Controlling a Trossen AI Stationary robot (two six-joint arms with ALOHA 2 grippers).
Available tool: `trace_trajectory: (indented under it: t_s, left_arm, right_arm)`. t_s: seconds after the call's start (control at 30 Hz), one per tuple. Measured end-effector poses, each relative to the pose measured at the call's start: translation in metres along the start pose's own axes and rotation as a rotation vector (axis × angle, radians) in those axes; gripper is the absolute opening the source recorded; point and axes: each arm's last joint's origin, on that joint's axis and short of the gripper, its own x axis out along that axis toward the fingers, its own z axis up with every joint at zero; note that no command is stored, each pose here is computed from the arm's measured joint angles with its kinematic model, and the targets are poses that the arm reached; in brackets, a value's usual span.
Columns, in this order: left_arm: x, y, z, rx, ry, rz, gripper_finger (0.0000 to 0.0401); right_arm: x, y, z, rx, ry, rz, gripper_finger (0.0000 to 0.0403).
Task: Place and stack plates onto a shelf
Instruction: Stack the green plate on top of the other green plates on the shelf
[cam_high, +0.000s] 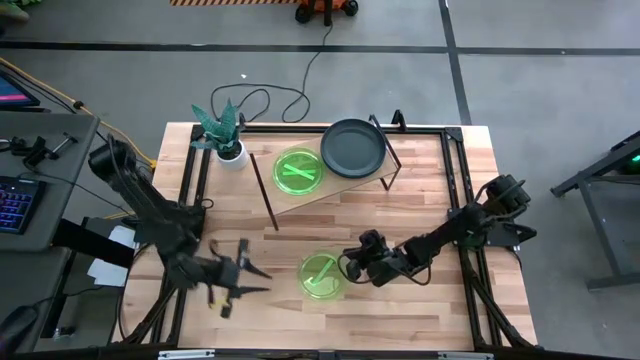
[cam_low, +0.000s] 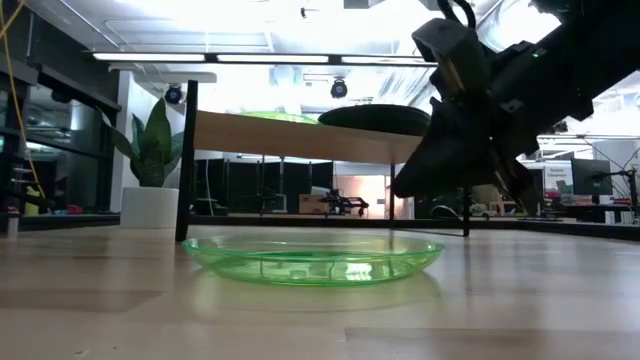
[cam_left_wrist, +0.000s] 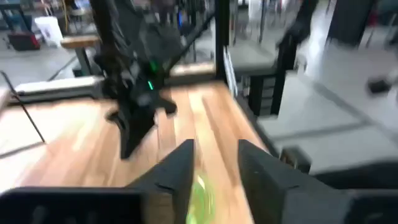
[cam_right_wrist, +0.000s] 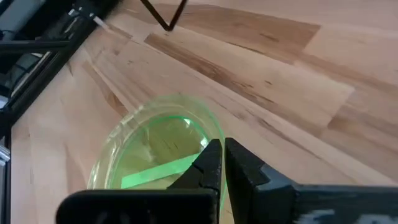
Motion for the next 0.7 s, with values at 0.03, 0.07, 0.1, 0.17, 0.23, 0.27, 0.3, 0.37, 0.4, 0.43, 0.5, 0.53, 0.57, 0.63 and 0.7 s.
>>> trace_trajectory:
  t_s: [0.03, 0.07, 0.1, 0.17, 0.23, 0.27, 0.3, 0.37, 0.4, 0.43, 0.5, 0.53, 0.57, 0.63, 0.7]
  left_arm:
    - [0.007, -0.006, -0.005, 0.021, 0.027, 0.003, 0.0099]
    - [0.016, -0.012, -0.011, 0.043, 0.054, 0.009, 0.0080]
    - [0.026, -0.017, -0.017, 0.066, 0.085, 0.012, 0.0059]
    - [0.045, -0.025, -0.035, 0.108, 0.162, 0.011, 0.0019]
    - [0.064, -0.030, -0.050, 0.104, 0.221, 0.018, 0.0009]
    - [0.073, -0.031, -0.059, 0.105, 0.247, 0.024, 0.0010]
    - [0.080, -0.031, -0.067, 0.116, 0.271, 0.036, 0.0008]
    - [0.096, -0.028, -0.085, 0.132, 0.314, 0.072, 0.0003]
    - [0.103, -0.025, -0.093, 0.132, 0.332, 0.087, 0.0001]
    - [0.109, -0.022, -0.100, 0.127, 0.345, 0.101, 0.0002]
    - [0.119, -0.015, -0.113, 0.109, 0.384, 0.107, 0.0001]
    - [0.122, -0.011, -0.119, 0.098, 0.410, 0.110, 0.0001]
    - [0.124, -0.007, -0.124, 0.090, 0.427, 0.120, 0.0001]
    - [0.127, -0.004, -0.127, 0.076, 0.440, 0.124, 0.0000]
    - [0.129, -0.002, -0.126, 0.086, 0.436, 0.125, 0.0000]
  right_arm:
    - [0.000, 0.000, 0.001, -0.007, -0.004, 0.002, 0.0003]
    - [0.000, 0.001, 0.001, -0.015, -0.005, 0.004, 0.0003]
    - [0.000, 0.001, 0.001, -0.022, -0.004, 0.005, 0.0003]
    - [0.000, 0.001, 0.001, -0.037, 0.003, 0.008, 0.0003]
    - [0.000, 0.001, 0.000, -0.060, 0.029, 0.017, 0.0003]
    - [0.000, 0.001, -0.001, -0.070, 0.049, 0.025, 0.0003]
    - [0.000, 0.001, -0.001, -0.082, 0.070, 0.030, 0.0003]
    - [0.000, 0.001, -0.003, -0.100, 0.105, 0.041, 0.0003]
    - [0.000, 0.001, -0.003, -0.101, 0.116, 0.047, 0.0003]
    - [-0.001, 0.001, -0.004, -0.103, 0.128, 0.050, 0.0003]
    - [-0.001, 0.000, -0.006, -0.127, 0.147, 0.045, 0.0003]
    - [-0.002, 0.000, -0.007, -0.141, 0.154, 0.040, 0.0003]
    - [-0.002, -0.001, -0.008, -0.151, 0.161, 0.034, 0.0003]
    - [-0.003, -0.004, -0.010, -0.169, 0.174, 0.012, 0.0003]
    - [-0.004, -0.005, -0.010, -0.177, 0.177, -0.004, 0.0002]
